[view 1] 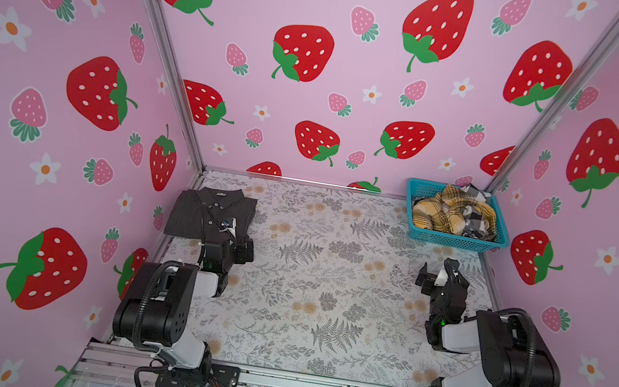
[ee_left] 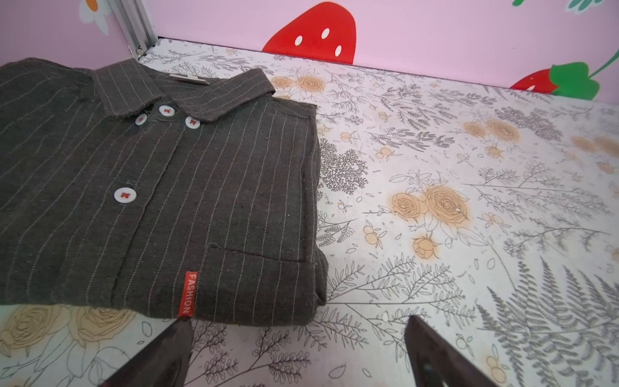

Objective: Fold and stack the long sleeve shirts

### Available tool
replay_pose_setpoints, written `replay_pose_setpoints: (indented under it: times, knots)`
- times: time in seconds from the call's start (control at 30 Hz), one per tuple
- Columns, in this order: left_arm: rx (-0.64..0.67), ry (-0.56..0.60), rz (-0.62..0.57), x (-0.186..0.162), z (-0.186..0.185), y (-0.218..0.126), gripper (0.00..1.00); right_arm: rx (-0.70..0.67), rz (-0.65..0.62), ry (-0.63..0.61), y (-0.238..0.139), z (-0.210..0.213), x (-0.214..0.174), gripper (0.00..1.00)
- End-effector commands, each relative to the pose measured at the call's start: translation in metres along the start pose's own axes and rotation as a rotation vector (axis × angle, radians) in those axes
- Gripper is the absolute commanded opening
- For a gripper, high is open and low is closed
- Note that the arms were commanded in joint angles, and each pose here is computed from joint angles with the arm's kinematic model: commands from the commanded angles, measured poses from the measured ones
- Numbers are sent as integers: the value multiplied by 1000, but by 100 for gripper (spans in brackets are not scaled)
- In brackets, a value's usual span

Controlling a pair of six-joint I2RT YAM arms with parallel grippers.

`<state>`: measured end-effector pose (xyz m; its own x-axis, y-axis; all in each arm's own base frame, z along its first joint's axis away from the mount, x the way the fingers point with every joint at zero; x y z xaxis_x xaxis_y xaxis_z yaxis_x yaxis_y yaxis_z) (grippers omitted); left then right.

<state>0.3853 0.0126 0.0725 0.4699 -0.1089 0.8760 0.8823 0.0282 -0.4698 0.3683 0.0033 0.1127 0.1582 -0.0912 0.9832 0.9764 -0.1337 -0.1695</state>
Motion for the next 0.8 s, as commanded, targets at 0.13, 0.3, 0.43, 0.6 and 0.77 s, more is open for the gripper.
replay_pose_setpoints:
  times: [0.13, 0.3, 0.43, 0.6, 0.77]
  knots:
    - [24, 51, -54, 19, -2, 0, 99, 31, -30, 8, 0, 5, 10, 100]
    - [20, 53, -53, 19, -3, 1, 99, 27, -34, 6, -1, 5, 10, 100]
    - [18, 50, -53, 19, -2, 1, 99, 27, -32, 6, 0, 5, 10, 100]
    - [17, 50, -51, 19, -2, 1, 99, 27, -33, 4, 0, 6, 10, 100]
    - [15, 48, -51, 19, -2, 1, 99, 29, -28, 1, 1, 6, 9, 100]
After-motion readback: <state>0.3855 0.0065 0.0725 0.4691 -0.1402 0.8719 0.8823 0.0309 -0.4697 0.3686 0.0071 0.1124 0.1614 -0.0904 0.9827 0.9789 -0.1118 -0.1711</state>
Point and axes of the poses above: each gripper's point midway between its finger pads, its own y axis out along the fingers, its own z axis along the line the jaws close on, x = y × z, the point moved 1 cm from there along -y, back along the fingers, and after that the axes turned 11 degrees about y, right-handed, at the moved point
